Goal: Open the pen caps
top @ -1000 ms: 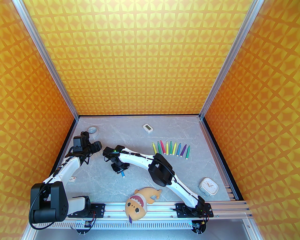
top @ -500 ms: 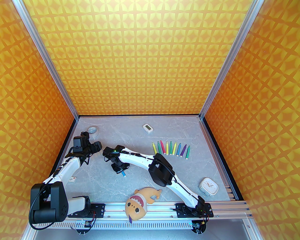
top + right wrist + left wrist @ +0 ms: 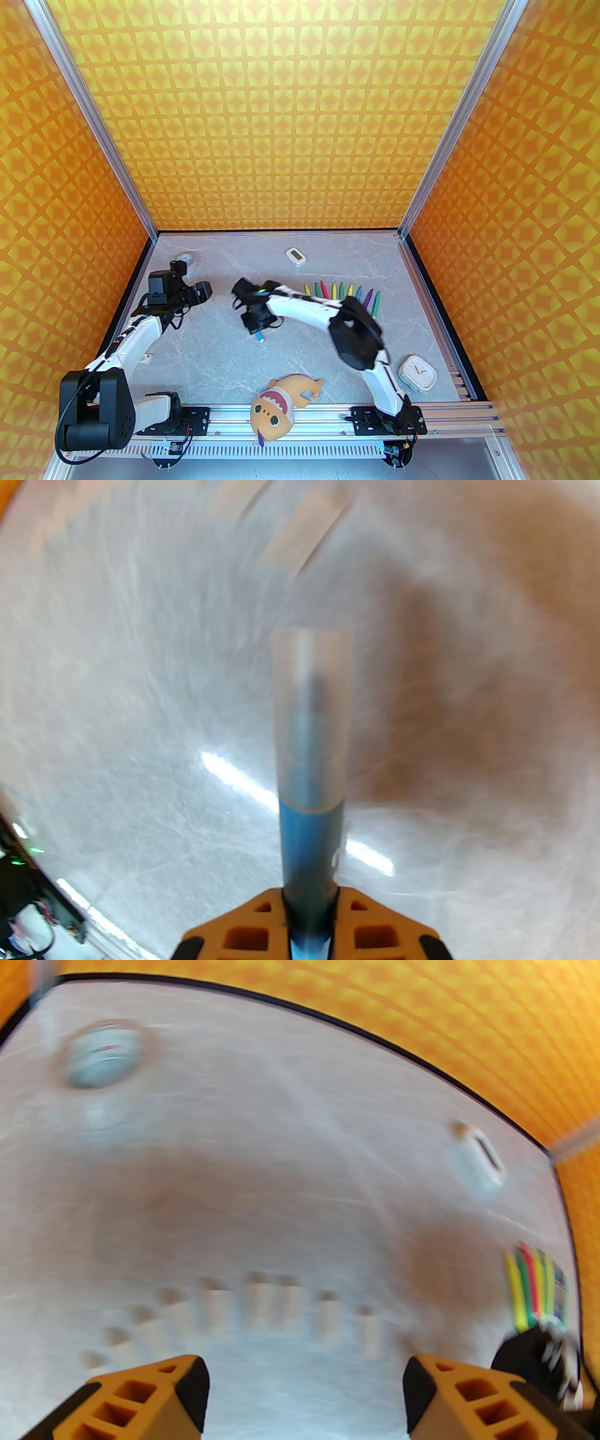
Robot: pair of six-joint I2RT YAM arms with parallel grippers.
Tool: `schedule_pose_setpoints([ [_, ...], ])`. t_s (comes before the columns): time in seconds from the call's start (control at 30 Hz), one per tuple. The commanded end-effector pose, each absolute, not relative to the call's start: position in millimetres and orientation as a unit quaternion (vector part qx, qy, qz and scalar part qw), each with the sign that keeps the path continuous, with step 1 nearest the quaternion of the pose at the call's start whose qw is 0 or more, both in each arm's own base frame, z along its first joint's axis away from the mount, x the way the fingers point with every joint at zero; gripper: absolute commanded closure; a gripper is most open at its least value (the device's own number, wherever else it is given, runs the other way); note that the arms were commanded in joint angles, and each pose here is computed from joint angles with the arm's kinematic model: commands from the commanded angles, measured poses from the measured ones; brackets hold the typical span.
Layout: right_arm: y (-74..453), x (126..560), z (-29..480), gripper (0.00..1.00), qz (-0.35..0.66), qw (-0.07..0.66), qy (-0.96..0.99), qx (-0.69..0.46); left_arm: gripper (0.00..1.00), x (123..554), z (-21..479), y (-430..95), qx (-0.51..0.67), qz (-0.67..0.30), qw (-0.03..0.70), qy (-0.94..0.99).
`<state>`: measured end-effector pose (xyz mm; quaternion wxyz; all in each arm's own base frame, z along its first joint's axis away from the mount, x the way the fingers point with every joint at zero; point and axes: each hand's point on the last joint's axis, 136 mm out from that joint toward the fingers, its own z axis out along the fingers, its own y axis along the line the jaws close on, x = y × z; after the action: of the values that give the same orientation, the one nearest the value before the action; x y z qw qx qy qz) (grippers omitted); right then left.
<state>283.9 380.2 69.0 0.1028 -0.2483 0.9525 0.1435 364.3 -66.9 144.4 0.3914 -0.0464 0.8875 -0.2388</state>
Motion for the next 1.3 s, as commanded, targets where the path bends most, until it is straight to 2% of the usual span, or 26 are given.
schedule_pose_setpoints([
  [0.0, 392.4, 288.5, 90.0, 1.0, 0.214, 0.14, 0.93, -0.263, 0.3, 364.3, 159.6, -107.5, 0.0, -0.307, 0.385, 0.87],
  [0.37, 360.6, 304.9, 113.0, 1.0, 0.315, 0.191, 0.905, -0.213, 0.36, 371.4, 172.9, -185.6, 0.058, -0.396, 0.343, 0.85],
  [0.63, 353.0, 309.4, 124.6, 1.0, 0.339, 0.212, 0.893, -0.207, 0.39, 372.4, 163.6, -223.0, 0.074, -0.427, 0.292, 0.853],
  [1.03, 356.2, 309.2, 141.1, 1.0, 0.354, 0.232, 0.879, -0.219, 0.41, 371.9, 159.9, -239.7, 0.083, -0.435, 0.263, 0.857],
  [1.27, 357.2, 309.5, 145.3, 1.0, 0.358, 0.236, 0.876, -0.222, 0.48, 371.5, 161.6, -244.5, 0.087, -0.443, 0.258, 0.854],
])
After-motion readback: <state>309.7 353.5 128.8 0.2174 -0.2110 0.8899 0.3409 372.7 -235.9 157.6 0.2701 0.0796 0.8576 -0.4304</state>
